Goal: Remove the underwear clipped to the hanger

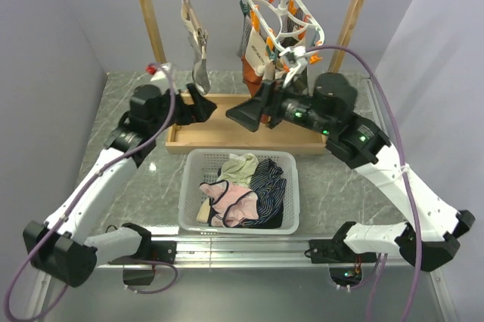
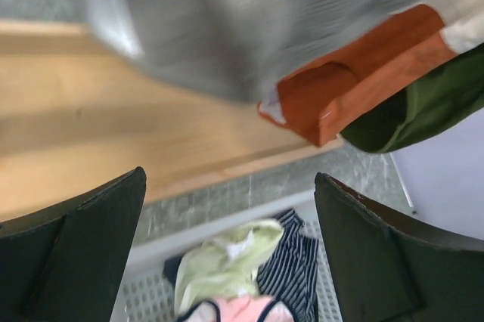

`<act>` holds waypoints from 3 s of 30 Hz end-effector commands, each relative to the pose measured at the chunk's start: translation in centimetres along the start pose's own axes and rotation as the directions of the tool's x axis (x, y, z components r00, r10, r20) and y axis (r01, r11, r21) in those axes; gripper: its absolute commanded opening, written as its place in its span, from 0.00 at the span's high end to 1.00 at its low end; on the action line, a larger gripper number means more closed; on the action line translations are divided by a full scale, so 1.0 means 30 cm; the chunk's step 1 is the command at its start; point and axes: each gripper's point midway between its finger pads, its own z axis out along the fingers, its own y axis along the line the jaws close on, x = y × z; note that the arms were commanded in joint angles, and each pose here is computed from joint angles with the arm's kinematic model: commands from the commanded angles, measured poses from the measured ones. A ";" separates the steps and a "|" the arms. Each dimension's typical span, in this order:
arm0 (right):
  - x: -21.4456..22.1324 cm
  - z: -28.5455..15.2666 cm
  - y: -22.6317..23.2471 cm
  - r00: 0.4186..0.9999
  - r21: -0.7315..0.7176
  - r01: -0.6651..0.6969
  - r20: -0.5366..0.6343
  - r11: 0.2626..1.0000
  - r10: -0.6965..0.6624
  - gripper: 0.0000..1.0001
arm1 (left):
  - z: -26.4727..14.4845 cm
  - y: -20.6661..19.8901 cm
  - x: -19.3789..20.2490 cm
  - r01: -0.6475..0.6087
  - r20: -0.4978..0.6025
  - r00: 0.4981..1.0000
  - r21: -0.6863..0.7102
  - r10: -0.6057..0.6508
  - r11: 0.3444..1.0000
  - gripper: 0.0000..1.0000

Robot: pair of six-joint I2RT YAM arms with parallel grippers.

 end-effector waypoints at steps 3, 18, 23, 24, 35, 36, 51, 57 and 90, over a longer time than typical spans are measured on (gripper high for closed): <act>0.036 0.069 -0.223 0.983 0.373 0.183 -0.053 0.909 -0.177 0.00 | 0.096 -0.019 -0.159 -0.077 0.199 0.973 -0.190 0.115 0.979 0.02; -0.046 0.119 -0.262 0.970 0.449 0.174 0.074 0.876 -0.231 0.00 | 0.150 0.106 -0.136 -0.120 0.286 0.900 -0.561 0.328 0.819 0.09; -0.168 0.127 -0.215 0.946 0.456 0.184 0.160 0.871 -0.283 0.00 | 0.205 0.107 -0.166 -0.194 0.258 0.870 -0.603 0.420 0.774 0.75; -0.187 0.137 -0.220 0.938 0.469 0.192 0.170 0.862 -0.302 0.00 | 0.222 0.115 -0.157 -0.205 0.243 0.870 -0.613 0.429 0.763 0.85; -0.394 0.240 -0.144 0.839 0.480 0.333 0.241 0.812 -0.487 0.00 | 0.221 0.083 -0.135 -0.233 0.235 0.861 -0.609 0.452 0.758 0.99; -0.379 0.279 -0.166 0.840 0.483 0.353 0.215 0.801 -0.499 0.00 | 0.219 0.080 -0.137 -0.233 0.235 0.860 -0.609 0.453 0.758 0.99; -0.522 0.397 -0.106 0.784 0.389 0.430 0.286 0.814 -0.551 0.03 | 0.173 0.029 -0.163 -0.232 0.264 0.853 -0.582 0.451 0.780 0.99; -0.507 0.448 -0.140 0.808 0.369 0.426 0.256 0.826 -0.531 0.11 | 0.165 0.021 -0.176 -0.232 0.268 0.851 -0.580 0.452 0.781 0.99; -0.495 0.429 -0.191 0.829 0.431 0.387 0.225 0.815 -0.512 0.68 | 0.156 0.013 -0.092 -0.290 0.191 0.866 -0.562 0.463 0.775 0.99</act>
